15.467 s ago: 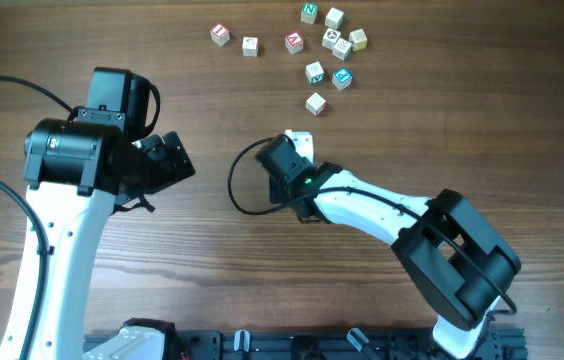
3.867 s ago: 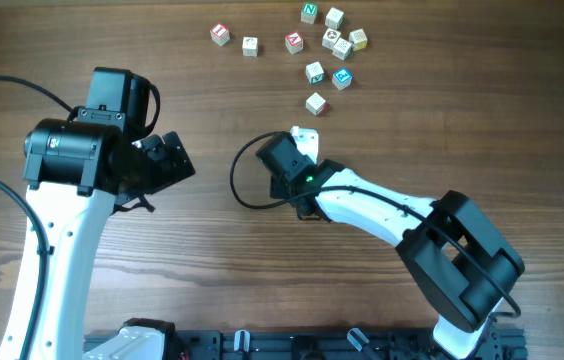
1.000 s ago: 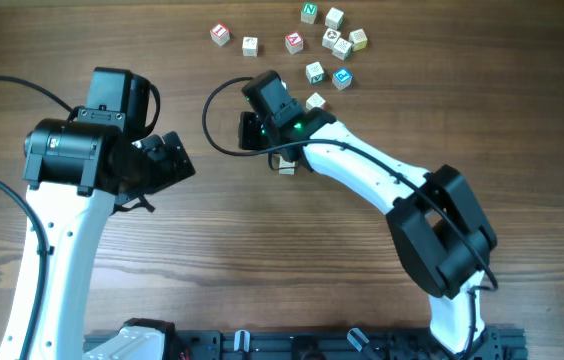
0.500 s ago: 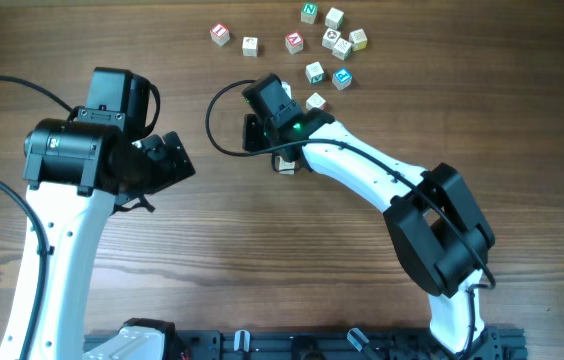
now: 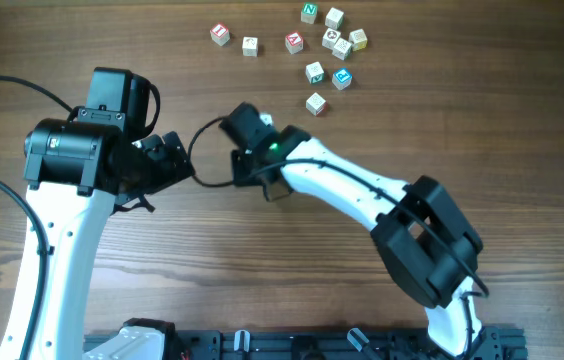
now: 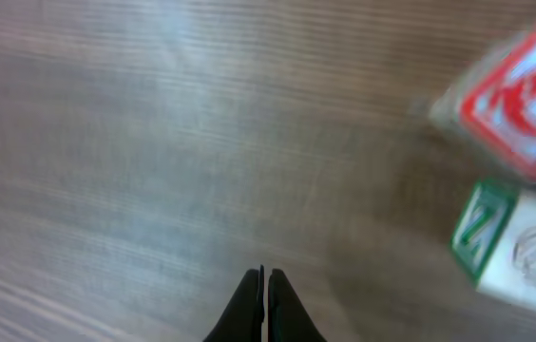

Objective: Form a circle

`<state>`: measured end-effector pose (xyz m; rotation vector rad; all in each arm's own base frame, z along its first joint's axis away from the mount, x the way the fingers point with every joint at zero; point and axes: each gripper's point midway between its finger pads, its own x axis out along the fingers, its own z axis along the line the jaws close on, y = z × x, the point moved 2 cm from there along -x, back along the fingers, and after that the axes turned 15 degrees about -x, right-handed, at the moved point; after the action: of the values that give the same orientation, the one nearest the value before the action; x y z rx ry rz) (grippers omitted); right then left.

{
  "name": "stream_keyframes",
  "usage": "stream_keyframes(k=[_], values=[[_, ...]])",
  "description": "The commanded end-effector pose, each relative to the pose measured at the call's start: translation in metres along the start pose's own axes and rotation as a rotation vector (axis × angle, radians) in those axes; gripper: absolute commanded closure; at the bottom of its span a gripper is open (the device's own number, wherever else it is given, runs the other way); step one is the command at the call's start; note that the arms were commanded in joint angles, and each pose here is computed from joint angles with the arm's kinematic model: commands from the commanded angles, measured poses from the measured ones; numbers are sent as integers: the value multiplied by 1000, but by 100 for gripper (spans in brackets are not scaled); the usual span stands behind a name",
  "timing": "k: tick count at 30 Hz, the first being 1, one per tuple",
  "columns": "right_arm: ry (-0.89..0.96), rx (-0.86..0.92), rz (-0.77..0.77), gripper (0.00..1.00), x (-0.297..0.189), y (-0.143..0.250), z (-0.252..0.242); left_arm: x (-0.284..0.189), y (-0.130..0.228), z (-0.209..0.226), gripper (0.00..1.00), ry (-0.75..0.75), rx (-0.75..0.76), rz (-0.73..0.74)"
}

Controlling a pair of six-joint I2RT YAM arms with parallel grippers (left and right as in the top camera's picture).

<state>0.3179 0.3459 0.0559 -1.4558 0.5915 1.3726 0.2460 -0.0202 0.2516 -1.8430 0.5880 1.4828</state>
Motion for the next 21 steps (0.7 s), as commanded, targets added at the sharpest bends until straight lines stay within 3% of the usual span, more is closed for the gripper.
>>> stream_keyframes(k=[1, 10, 21], values=[[87, 25, 3, 95, -12, 1, -12, -2, -2, 2, 0, -4, -18, -19], [319, -4, 17, 95, -4, 18, -50, -2, -2, 2, 0, -4, -18, -19], [343, -83, 1, 95, 14, 33, -49, -2, -2, 2, 0, -4, -18, -19]])
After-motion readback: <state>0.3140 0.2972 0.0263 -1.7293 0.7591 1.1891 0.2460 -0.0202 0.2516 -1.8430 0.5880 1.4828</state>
